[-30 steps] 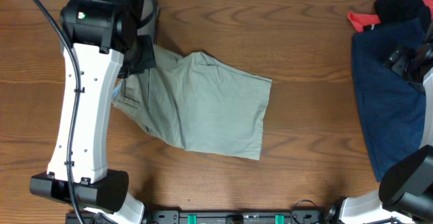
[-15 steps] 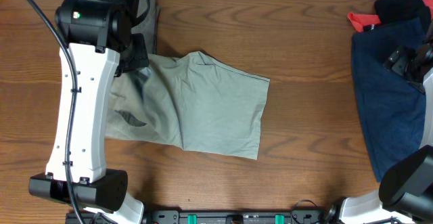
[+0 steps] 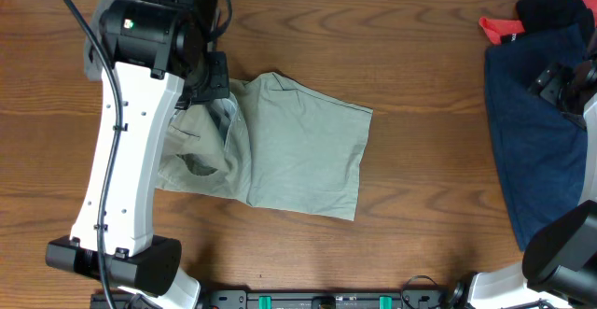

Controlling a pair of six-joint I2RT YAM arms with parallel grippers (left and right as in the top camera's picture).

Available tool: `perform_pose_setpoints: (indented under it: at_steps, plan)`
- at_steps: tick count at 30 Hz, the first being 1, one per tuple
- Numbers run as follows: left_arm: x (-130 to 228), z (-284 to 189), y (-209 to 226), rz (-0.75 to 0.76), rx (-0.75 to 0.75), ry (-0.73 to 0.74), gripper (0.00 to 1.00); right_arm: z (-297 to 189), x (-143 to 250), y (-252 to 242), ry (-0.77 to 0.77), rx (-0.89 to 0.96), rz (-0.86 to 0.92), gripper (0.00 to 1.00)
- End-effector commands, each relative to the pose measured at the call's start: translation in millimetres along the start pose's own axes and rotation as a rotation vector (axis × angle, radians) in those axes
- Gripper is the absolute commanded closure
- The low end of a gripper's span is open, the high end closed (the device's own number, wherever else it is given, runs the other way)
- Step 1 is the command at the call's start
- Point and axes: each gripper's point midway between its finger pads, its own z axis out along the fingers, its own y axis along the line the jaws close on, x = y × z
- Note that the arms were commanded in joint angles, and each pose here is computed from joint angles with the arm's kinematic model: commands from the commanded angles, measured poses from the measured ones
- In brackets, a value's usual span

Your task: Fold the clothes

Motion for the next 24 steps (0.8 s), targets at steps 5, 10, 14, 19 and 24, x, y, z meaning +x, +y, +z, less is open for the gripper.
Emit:
perform_pose_setpoints:
  at_steps: [5, 10, 14, 19, 24]
  plan:
    - [14.0, -10.9, -14.1, 0.019, 0.073, 0.035, 0.94, 0.5, -4.9, -5.3, -0.009, 0.017, 0.024, 0.01]
    - [11.8, -13.0, -40.0, 0.082, 0.106, -0.003, 0.94, 0.5, -5.0, -5.3, -0.009, 0.016, 0.024, 0.01]
    - [12.9, -5.9, -62.0, 0.116, 0.121, -0.003, 0.94, 0.5, -4.9, -5.3, -0.009, 0.017, 0.024, 0.01]
    - [21.6, 18.9, -89.3, 0.157, 0.114, 0.058, 0.94, 0.5, -4.9, -5.3, -0.009, 0.016, 0.024, 0.01]
    - [24.2, 42.8, -126.5, 0.225, 0.122, 0.079, 0.94, 0.5, -5.0, -5.3, -0.009, 0.016, 0.024, 0.01]
